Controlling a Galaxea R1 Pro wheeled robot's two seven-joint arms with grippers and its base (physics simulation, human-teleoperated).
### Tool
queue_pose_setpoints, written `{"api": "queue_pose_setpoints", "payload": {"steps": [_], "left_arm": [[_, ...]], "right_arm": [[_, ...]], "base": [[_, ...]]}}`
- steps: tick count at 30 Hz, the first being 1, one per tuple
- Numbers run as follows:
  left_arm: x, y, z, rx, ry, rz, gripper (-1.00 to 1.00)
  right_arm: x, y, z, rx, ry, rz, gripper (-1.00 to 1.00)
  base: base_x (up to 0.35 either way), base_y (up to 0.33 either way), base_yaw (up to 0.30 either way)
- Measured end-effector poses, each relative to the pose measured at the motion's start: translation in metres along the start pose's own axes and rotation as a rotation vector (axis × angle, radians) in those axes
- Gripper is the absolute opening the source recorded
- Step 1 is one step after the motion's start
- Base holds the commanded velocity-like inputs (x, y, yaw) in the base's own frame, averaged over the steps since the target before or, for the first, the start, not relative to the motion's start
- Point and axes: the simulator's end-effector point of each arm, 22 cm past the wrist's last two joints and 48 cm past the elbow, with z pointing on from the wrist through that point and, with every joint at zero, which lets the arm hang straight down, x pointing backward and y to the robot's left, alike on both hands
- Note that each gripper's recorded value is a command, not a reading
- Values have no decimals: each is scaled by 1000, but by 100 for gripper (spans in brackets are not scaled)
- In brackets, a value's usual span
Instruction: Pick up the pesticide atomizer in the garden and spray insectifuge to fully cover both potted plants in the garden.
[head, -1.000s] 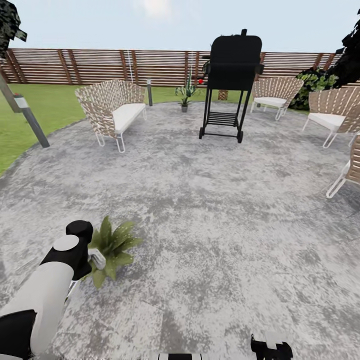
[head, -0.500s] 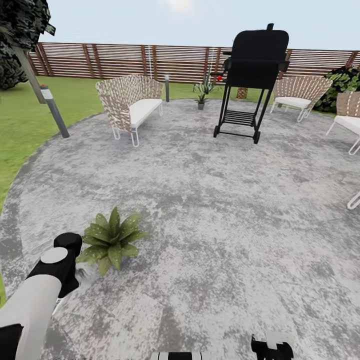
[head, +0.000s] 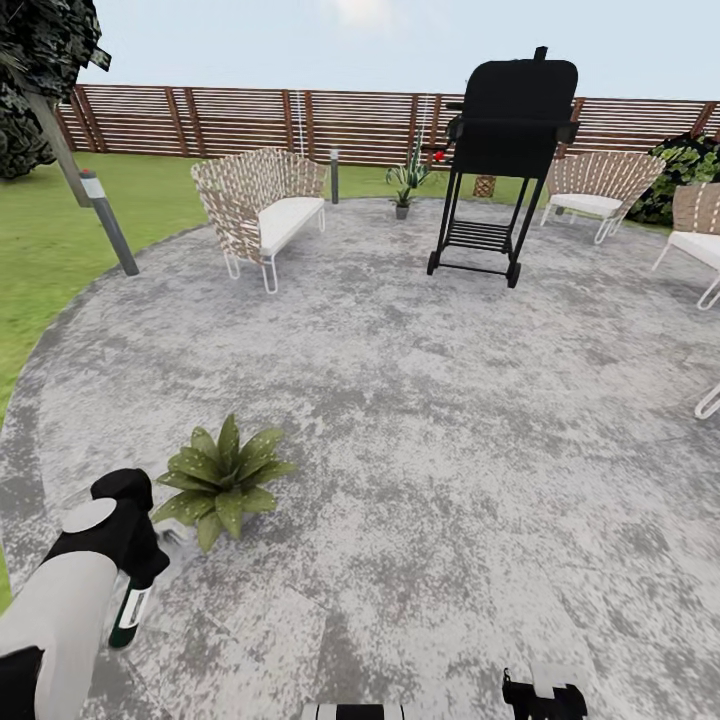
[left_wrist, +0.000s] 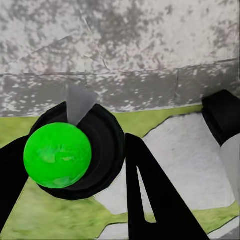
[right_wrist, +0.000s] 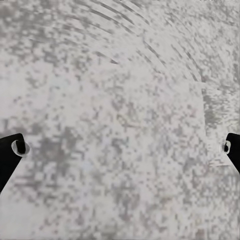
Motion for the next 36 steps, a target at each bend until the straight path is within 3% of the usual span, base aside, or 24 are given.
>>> {"api": "queue_pose_setpoints", "payload": {"steps": [5,8,11,15,22,28,36], "left_arm": [[1,2,7,-1,16,2,-100],[-1,2,2,-10,-2,2,-100],[16,-5,19,-6,39,7,-100],[22,1,26,-44,48,8,-100],[21,2,25,-49,42,2,-100],[20,3,25,-51,39,1,-100],[21,4,24,-55,38,-1,-100]], "right_arm": [[0,6,0,-9,8,-6,100],[-1,1,0,0,-1,1,100],[0,1,0,-1,-1,1,100],[0,1,0,-1,-1,1,100],[0,1,0,-1,-1,1,100],[0,1,0,0,-1,1,100],[-1,1,0,0,-2,2,100]], "base": [[241,-94,0],[227,-135,87],[35,-21,250],[4,-2,268],[24,-19,243],[77,-233,27],[79,-254,246]]}}
